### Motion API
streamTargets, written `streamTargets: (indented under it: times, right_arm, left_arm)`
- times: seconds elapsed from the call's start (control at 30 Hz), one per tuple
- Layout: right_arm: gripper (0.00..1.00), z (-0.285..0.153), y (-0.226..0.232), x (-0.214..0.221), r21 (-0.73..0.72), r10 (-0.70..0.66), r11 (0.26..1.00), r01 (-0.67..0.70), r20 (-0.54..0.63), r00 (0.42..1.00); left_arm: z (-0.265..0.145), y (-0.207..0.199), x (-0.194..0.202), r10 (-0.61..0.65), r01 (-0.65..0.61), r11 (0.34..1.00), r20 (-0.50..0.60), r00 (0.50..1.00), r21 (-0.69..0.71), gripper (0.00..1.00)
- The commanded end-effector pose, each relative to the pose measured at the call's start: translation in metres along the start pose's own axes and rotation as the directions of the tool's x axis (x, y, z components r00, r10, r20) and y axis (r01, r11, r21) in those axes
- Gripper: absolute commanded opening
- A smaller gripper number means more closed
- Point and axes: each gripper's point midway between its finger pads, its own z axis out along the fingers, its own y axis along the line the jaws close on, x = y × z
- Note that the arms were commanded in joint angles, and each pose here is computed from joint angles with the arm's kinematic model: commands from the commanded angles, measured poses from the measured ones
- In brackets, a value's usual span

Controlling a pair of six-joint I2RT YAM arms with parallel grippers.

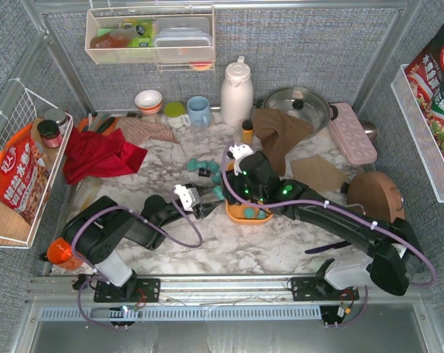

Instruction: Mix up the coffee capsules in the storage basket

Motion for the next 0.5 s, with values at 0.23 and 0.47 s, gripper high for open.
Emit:
streamTargets:
  times: [0.23, 0.47]
  right_arm:
    - [0.52, 0.014, 0.022, -0.005, -0.070, 0.047, 0.997, -0.045, 0.027, 0.999]
    - [0.47, 0.021, 0.028, 0.000, -0.090, 0.057, 0.994, -0.056, 0.008, 0.998]
  left_arm:
    - [0.005, -0.008, -0.020, 0.059, -0.063, 0.997, 0.079, 0.995, 0.049, 0.47]
    - [0.005, -0.008, -0.021, 0.058, -0.062, 0.997, 0.081, 0.995, 0.047, 0.47]
